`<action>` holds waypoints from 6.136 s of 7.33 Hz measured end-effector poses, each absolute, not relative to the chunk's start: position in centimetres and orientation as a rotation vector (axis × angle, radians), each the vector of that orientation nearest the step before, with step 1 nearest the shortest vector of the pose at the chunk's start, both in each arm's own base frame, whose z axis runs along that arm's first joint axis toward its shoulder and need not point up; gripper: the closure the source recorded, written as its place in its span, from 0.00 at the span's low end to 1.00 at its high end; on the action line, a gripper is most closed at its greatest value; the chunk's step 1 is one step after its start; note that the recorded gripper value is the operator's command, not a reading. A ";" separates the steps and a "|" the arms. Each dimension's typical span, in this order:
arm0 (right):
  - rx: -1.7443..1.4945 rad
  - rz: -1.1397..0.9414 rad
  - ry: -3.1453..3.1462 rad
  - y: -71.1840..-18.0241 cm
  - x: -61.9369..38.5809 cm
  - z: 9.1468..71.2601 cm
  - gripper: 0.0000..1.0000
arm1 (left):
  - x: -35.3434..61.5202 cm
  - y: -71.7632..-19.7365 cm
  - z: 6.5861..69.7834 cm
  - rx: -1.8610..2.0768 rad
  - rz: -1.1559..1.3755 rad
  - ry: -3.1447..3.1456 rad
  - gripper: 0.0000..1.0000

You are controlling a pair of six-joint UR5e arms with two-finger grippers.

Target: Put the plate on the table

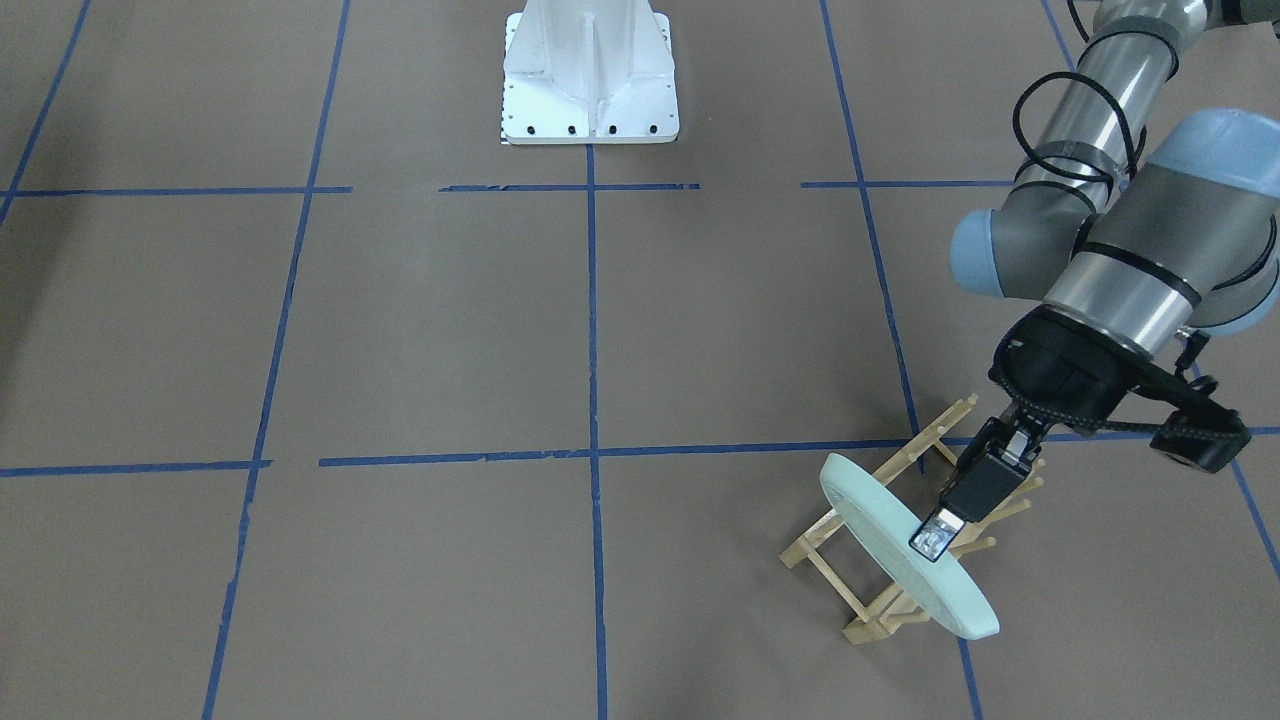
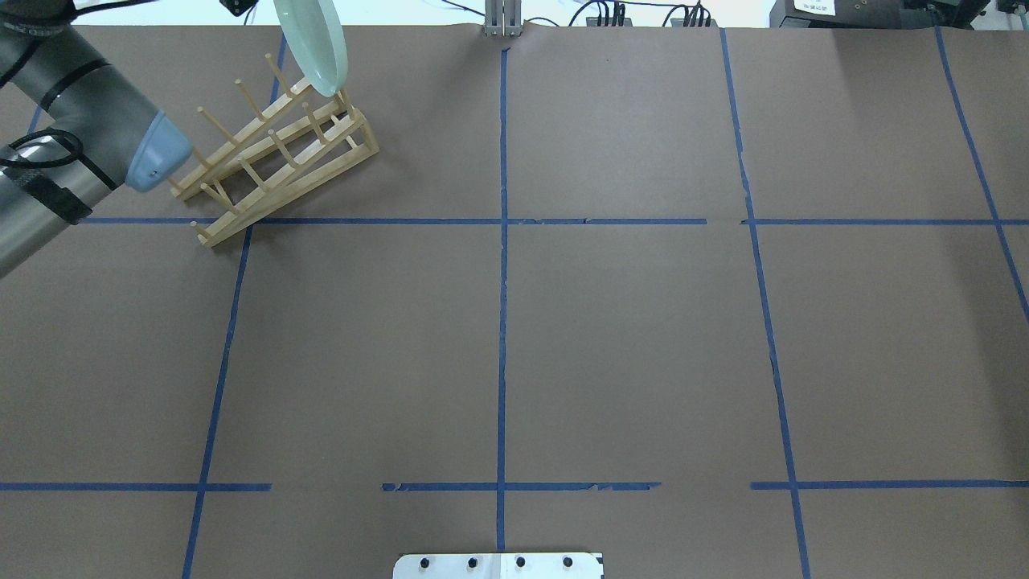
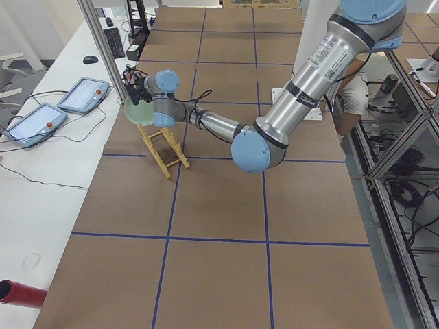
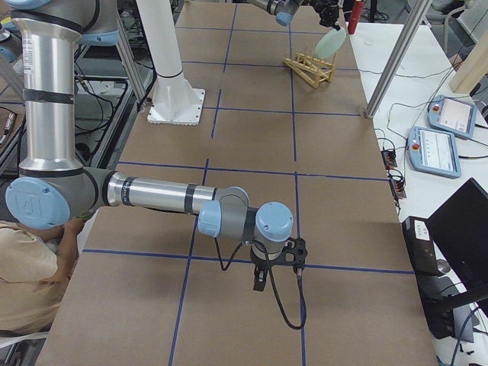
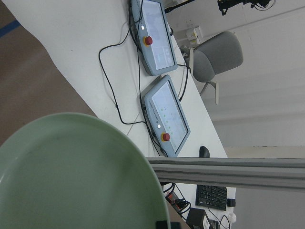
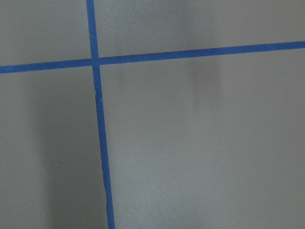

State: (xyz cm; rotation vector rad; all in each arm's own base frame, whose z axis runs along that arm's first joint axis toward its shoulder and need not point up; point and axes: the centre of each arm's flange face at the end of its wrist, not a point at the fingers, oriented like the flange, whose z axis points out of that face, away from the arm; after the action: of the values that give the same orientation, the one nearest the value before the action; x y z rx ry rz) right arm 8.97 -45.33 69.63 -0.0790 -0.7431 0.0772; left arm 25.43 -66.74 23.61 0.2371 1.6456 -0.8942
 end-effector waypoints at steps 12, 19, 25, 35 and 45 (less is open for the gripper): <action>-0.079 0.077 -0.743 -45.3 9.0 69.6 0.00 | 59.5 -44.2 19.3 -0.141 -0.606 0.461 1.00; -0.079 0.077 -0.743 -45.3 9.0 69.6 0.00 | 57.6 -48.2 18.7 -0.085 -0.549 0.530 0.00; -0.079 0.077 -0.743 -45.3 9.0 69.6 0.00 | 18.8 -62.2 28.4 0.127 -0.228 0.767 0.00; -0.079 0.077 -0.743 -45.3 9.0 69.7 0.00 | -9.6 -43.5 60.1 0.106 -0.114 0.849 0.00; -0.079 0.077 -0.743 -45.3 9.0 69.6 0.00 | -10.0 -40.3 62.6 0.046 -0.048 0.812 0.00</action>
State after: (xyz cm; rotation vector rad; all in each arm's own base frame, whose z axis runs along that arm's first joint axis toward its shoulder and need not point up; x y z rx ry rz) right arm 8.97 -45.32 69.64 -0.0792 -0.7432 0.0773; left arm -9.97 -40.30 62.57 0.0465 0.8115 -0.0484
